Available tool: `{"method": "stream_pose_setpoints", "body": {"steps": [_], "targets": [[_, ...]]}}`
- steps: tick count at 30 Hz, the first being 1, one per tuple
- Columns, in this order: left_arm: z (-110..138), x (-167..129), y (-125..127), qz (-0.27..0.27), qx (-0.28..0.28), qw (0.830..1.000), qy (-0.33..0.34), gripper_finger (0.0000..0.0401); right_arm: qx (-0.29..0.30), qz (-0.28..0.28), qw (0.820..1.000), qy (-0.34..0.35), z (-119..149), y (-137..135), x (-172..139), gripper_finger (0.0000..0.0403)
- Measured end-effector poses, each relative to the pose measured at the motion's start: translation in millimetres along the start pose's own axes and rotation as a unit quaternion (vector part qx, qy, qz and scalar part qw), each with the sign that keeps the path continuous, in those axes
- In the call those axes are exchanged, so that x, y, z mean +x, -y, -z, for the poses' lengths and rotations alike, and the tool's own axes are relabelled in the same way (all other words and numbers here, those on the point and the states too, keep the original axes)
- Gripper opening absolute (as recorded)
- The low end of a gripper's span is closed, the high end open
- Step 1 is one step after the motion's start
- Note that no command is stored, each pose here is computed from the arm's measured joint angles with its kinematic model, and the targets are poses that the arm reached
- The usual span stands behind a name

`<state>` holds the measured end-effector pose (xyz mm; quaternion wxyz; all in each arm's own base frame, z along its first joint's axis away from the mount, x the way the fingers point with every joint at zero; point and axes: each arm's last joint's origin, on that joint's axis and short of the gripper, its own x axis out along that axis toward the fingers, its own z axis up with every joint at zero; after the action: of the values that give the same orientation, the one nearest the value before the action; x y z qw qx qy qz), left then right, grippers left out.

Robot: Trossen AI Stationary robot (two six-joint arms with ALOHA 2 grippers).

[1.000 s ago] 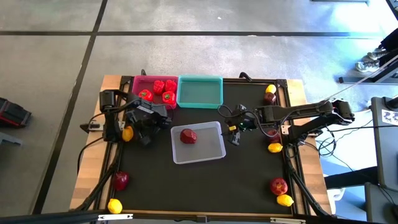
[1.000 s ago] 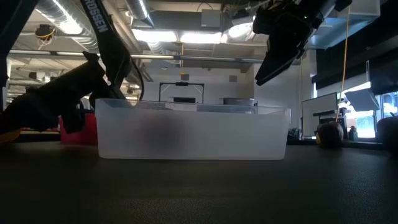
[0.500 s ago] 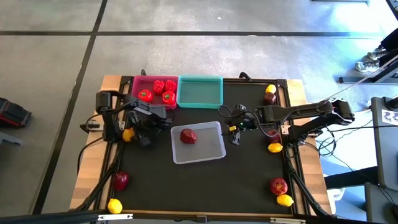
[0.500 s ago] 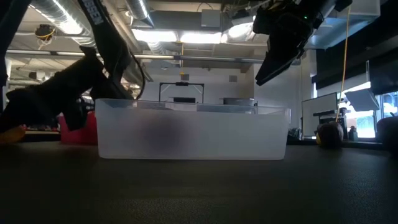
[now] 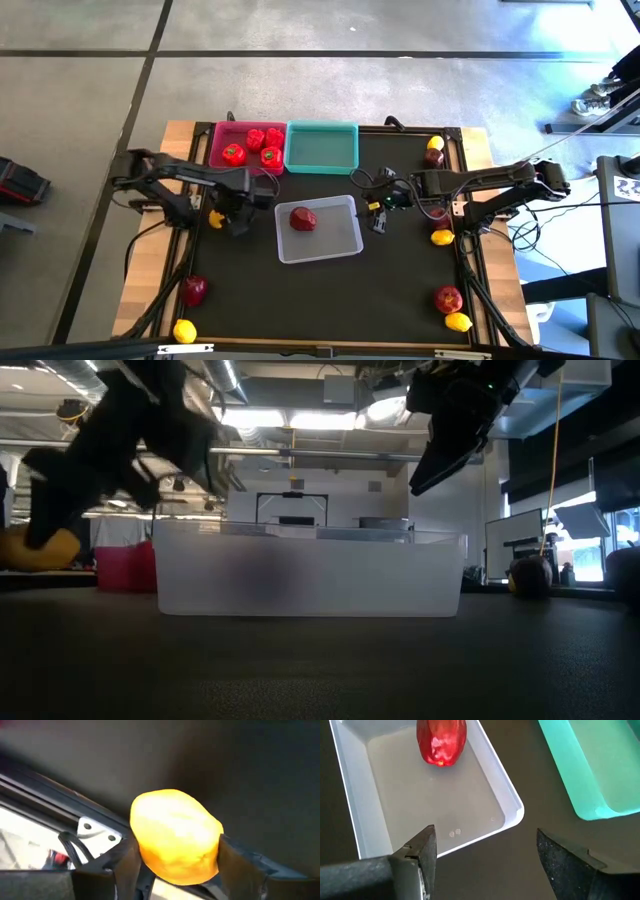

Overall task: Sort produce into baskets
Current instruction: Put the yellow lemon into the blue bin

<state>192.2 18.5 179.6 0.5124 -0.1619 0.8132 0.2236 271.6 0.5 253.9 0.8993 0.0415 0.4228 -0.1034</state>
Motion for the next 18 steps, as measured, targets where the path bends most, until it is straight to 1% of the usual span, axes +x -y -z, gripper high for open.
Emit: {"method": "stream_pose_setpoints", "body": {"steps": [4, 8, 10, 14, 18], "targets": [[13.5, -19.7, -0.7, 0.028, -0.009, 0.997, 0.078, 0.0224, 0.009, -0.002, 1.000, 0.010, -4.8, -0.4, -3.1, 0.0266], [26.7, -38.7, -2.5, 0.056, -0.016, 0.984, 0.171, 0.0221, 0.015, -0.004, 1.000, 0.020, -9.7, -0.7, -6.1, 0.0266], [31.8, -46.9, -3.9, 0.072, -0.016, 0.973, 0.221, 0.0221, 0.017, -0.004, 1.000, 0.022, -11.1, -0.8, -7.0, 0.0266], [39.5, -60.5, -7.4, 0.105, -0.019, 0.945, 0.308, 0.0225, 0.027, -0.005, 0.999, 0.026, -11.9, -1.0, -7.2, 0.0266], [43.4, -73.7, -10.0, 0.136, -0.006, 0.912, 0.387, 0.0225, 0.030, -0.005, 0.999, 0.026, -12.0, -1.0, -7.2, 0.0266]]}}
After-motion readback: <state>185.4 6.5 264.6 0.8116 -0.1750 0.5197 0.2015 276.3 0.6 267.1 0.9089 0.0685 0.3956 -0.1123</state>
